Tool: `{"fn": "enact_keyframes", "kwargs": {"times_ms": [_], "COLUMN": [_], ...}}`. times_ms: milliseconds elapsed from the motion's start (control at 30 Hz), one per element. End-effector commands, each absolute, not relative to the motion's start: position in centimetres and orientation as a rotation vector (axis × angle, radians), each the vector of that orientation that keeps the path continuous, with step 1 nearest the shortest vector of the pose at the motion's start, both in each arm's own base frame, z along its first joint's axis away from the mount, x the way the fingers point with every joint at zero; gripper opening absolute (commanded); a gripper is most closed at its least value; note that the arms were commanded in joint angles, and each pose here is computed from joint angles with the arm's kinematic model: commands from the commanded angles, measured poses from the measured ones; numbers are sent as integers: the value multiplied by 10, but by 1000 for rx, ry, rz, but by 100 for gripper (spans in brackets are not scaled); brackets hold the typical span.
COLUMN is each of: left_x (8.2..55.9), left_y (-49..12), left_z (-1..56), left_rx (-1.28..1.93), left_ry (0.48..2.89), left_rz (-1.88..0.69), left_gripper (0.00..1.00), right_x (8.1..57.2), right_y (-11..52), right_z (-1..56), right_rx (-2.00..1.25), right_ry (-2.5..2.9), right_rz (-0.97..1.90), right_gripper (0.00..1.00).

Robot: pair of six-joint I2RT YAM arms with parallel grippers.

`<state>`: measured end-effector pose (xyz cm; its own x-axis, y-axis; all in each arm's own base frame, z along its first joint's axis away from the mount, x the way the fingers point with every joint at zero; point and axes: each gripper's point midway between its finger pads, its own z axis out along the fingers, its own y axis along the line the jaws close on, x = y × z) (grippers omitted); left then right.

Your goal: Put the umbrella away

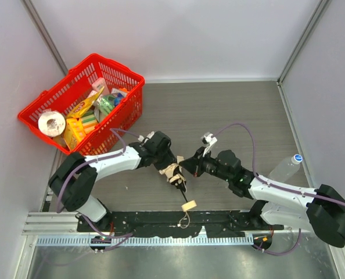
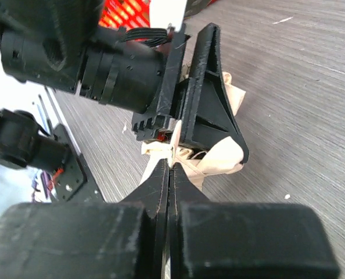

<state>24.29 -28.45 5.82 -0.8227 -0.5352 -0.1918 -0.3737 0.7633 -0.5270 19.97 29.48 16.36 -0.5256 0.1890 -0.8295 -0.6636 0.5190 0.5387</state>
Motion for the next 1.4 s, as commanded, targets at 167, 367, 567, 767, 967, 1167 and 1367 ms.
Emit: {"fn": "enact_keyframes", "kwargs": {"times_ms": [167,367,567,767,967,1167,1367], "left_x": [229,226,225,224,229,235,237], "left_y": [-230,-240,-238,-240,-238,-244,-259], "left_z": [15,9,10,14,19,26,39], "left_rx": [-681,-673,-650,-621,-554,-490,-475], "left_ry": [2698,2728,2726,2735,2727,2716,2725], "left_rz": [-152,-164,-171,-189,-177,-217,-328], "left_gripper": [0,0,0,0,0,0,0], "right_x": [186,170,174,171,159,136,111], "right_y": [339,376,368,371,359,362,378], "right_z": [256,216,170,140,100,79,61], "right_rx": [-606,-849,-975,-1098,-1258,-1338,-1298], "right_ry": [1425,1487,1553,1566,1620,1713,1777], "right_rz": [1114,953,729,516,364,467,705], "right_gripper": [0,0,0,0,0,0,1]}}
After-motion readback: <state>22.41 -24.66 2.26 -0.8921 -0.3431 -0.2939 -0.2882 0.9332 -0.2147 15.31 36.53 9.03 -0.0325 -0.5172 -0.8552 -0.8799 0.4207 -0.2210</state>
